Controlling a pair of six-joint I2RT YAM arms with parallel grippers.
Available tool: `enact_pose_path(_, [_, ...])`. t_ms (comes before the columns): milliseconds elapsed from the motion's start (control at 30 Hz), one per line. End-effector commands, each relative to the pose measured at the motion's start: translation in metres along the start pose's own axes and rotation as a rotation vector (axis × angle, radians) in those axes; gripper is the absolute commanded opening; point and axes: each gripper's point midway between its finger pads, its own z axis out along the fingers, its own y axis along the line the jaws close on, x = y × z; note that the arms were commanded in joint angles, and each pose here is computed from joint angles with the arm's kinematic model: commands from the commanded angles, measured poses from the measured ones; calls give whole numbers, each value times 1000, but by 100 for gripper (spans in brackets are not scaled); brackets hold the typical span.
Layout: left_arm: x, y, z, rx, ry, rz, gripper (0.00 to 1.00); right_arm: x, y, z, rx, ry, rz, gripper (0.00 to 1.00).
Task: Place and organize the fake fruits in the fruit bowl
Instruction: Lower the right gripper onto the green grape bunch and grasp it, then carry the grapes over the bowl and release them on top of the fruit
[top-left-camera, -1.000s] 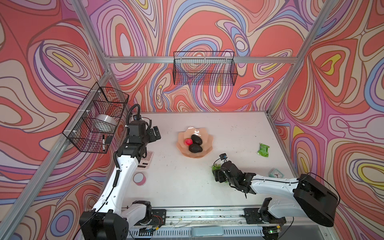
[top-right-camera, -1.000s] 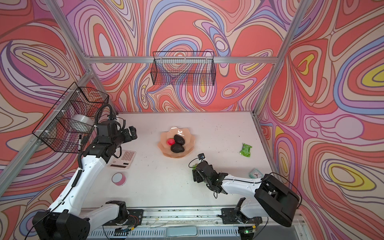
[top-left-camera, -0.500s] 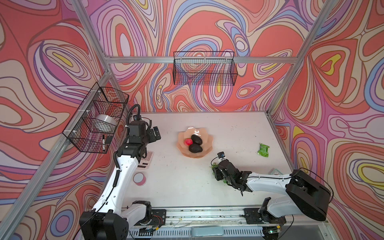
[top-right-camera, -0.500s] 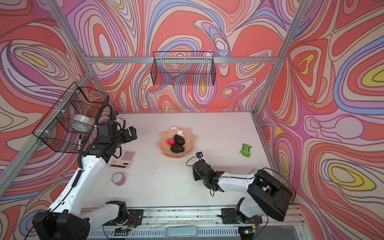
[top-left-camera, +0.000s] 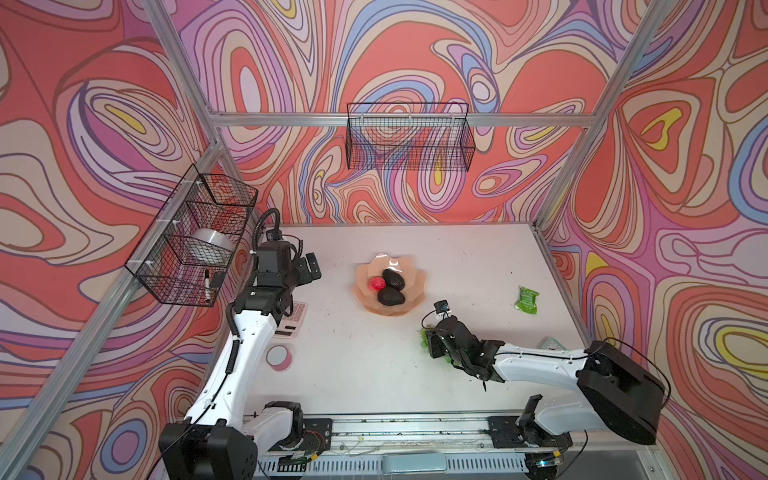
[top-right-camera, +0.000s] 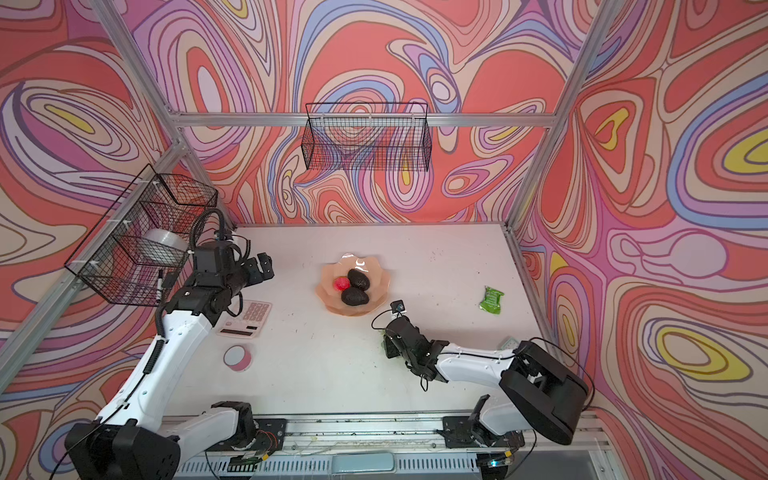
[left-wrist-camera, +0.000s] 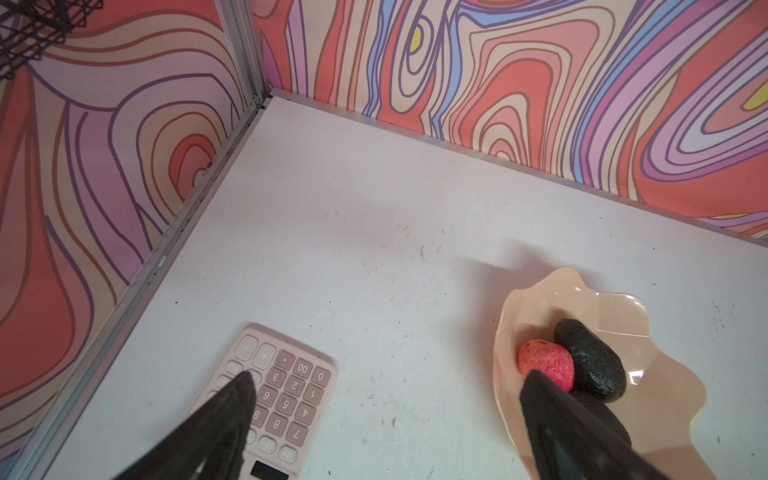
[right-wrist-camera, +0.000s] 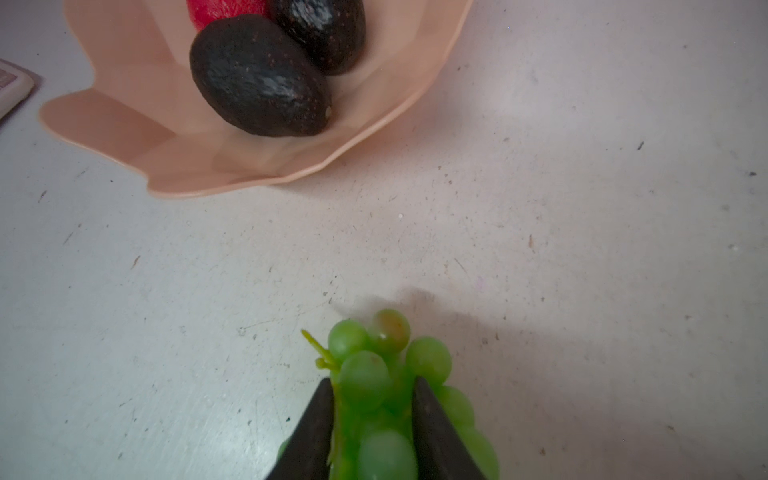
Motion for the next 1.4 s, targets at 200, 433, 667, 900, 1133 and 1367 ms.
enact_pose_path(200, [5,5,0,-18,24,-6,100,-60,15,-29,-27,-106,4,29])
enact_pose_path(433, [4,5,-1,-19,21,-8,100,-106,21,-45,-57,-173,20,28])
enact_pose_path(667, [3,5,-1,-17,21,-9,100,-167,33,-41,-83,-229,-7,27])
enact_pose_path(900, [3,5,-2,-15,18,-10,100,-217,49,-4,-130,-259,-50,27])
enact_pose_path(1133, [2,6,-4,-19,12,-10,100,-230,67,43,-175,-244,-108,27])
enact_pose_path(1367, [3,5,-2,-10,18,-16,100,-208,71,99,-182,-180,-140,28])
